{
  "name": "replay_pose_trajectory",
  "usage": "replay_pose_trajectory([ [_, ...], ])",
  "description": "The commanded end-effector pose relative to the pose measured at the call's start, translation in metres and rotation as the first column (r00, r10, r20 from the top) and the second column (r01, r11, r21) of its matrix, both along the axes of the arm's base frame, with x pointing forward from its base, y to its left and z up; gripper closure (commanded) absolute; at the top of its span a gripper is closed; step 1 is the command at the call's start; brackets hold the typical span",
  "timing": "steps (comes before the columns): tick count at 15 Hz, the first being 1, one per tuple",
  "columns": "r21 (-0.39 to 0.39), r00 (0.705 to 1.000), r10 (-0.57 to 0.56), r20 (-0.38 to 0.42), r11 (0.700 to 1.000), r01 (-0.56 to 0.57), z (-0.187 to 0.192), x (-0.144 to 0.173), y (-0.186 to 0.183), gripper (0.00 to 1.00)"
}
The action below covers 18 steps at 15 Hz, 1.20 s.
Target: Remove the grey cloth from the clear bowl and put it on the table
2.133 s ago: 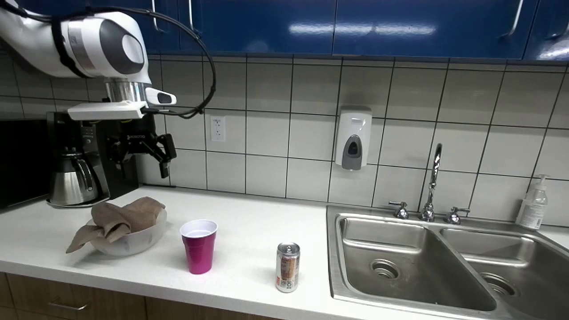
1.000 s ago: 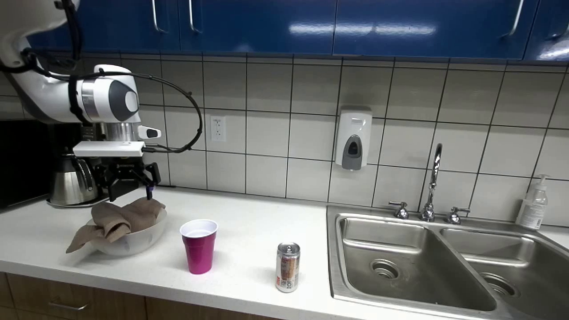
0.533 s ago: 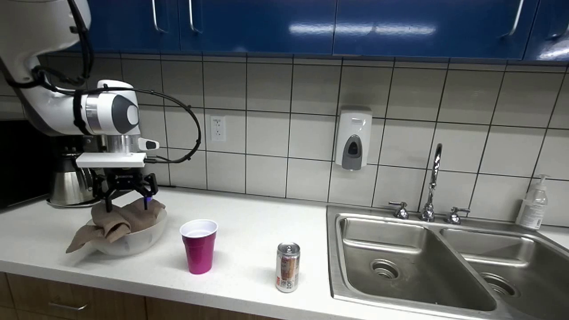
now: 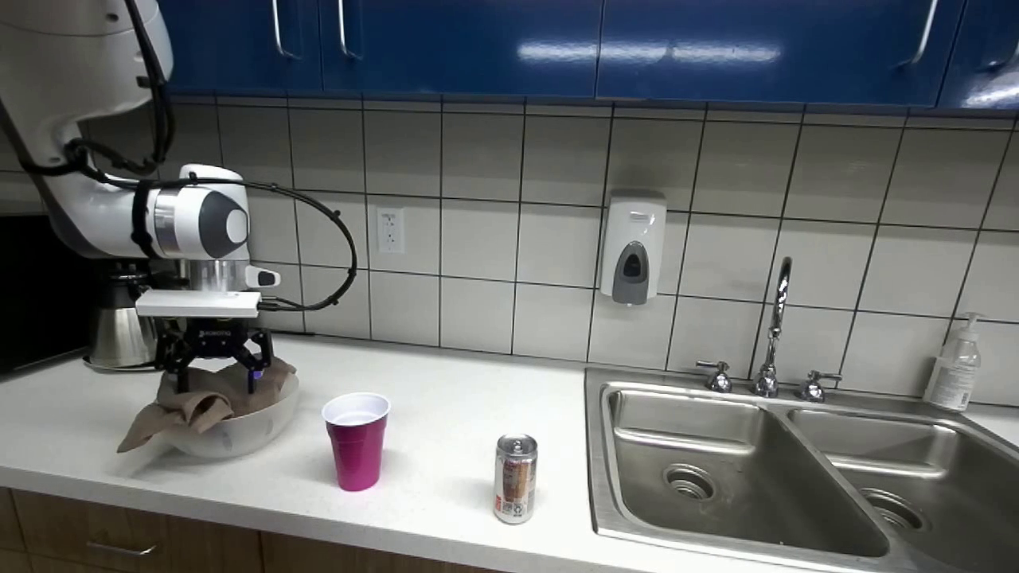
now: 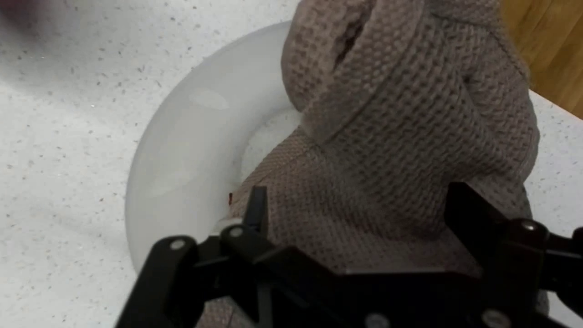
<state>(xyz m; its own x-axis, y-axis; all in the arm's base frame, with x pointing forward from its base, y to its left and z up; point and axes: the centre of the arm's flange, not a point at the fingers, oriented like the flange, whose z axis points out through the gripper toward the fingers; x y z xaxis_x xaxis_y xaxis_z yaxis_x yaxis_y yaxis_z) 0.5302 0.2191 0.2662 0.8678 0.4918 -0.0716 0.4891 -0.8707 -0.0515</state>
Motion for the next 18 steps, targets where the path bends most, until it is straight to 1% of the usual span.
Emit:
replay_pose_trajectory([
  [1, 0.029, 0.999, 0.03, -0.029, 0.999, -0.029, -0.002, 0.008, 0.006, 0.0],
  [17, 0.062, 0.995, -0.006, -0.098, 0.998, 0.012, -0.026, 0.001, -0.005, 0.0],
  [18, 0.063, 0.995, -0.008, -0.099, 0.998, 0.014, -0.027, 0.0, -0.005, 0.25],
])
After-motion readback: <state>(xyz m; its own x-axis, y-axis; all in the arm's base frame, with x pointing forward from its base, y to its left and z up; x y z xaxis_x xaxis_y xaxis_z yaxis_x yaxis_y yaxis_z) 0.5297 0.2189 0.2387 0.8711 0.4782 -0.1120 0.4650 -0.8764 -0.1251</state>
